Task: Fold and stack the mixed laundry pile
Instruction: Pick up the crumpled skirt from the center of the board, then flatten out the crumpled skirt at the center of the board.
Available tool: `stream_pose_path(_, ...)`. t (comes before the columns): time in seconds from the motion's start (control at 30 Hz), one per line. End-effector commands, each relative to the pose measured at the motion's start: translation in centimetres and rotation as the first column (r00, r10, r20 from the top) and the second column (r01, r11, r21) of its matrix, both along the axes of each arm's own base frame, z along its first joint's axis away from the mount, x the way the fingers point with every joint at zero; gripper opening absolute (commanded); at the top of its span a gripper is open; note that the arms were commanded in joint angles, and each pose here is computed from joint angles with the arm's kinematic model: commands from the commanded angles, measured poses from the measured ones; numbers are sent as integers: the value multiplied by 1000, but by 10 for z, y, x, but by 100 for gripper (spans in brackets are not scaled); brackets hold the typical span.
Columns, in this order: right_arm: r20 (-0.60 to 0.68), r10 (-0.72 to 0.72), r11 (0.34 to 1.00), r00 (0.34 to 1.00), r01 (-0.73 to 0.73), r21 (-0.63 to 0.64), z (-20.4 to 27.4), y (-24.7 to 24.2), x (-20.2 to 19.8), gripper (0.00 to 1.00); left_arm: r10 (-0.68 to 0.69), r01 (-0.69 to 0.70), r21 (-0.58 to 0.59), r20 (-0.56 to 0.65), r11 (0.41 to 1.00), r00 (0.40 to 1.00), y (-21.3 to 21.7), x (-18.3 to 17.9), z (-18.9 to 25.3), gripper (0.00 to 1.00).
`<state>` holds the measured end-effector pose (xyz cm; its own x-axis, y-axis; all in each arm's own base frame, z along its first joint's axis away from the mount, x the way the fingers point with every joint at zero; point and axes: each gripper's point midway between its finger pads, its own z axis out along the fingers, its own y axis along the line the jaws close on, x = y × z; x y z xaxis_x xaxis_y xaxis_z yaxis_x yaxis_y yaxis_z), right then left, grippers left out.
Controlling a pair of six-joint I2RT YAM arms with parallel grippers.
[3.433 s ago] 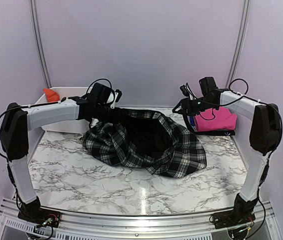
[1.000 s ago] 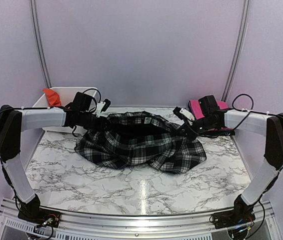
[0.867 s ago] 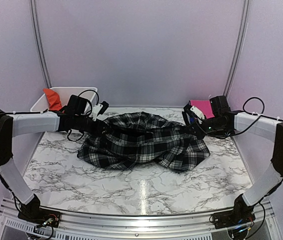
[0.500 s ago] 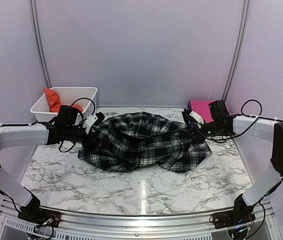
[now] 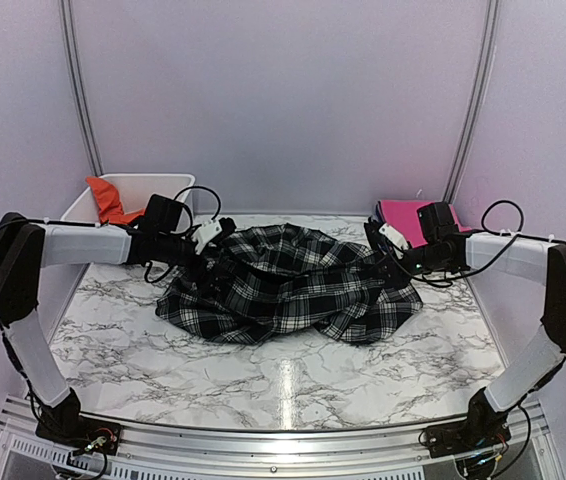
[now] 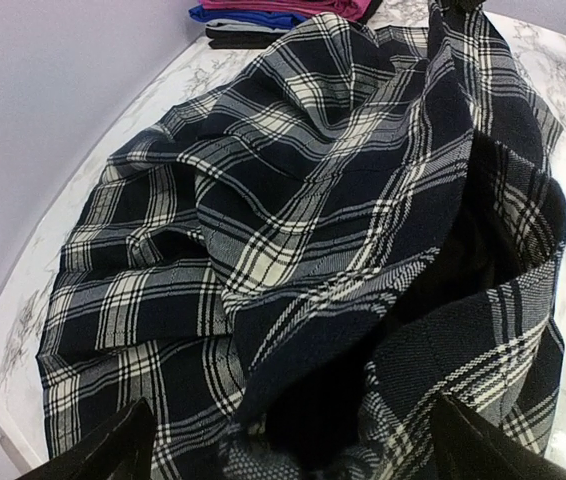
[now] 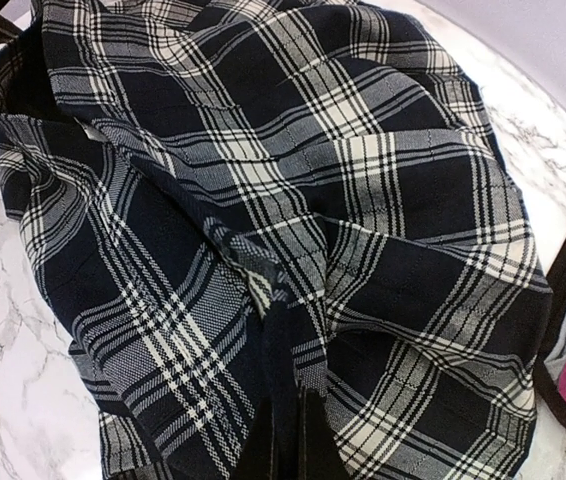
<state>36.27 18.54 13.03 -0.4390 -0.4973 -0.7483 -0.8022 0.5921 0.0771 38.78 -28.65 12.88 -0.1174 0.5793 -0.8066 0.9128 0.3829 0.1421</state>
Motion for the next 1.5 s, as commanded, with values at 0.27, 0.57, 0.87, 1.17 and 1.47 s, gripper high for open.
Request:
stream_pose_path(0.27, 32, -50, 998, 998, 51, -25, 3, -14, 7, 0, -146, 144, -38, -88, 989, 985, -27, -6, -2, 40)
stream_pose_path(0.57, 159, -182, 983, 970, 181, 17, 75, -40, 37, 0, 139, -143, -139, -38, 980, 989, 1, 31, 99, 0)
stream_pose_path(0.87, 425, -339, 940, 839, 317, 124, 257, -59, 75, 0, 431, -448, -453, -146, 771, 890, 29, 83, 267, 0)
stream_pose_path(1.17, 537, -267, 964, 800, 229, 138, 324, -41, -4, 0, 300, -303, -524, -94, 796, 949, 30, 6, 323, 0)
stream_pose_path(1.47, 466, -186, 961, 865, 61, 270, 363, -14, -127, 0, 153, -190, -576, -113, 795, 982, 26, -107, 352, 0)
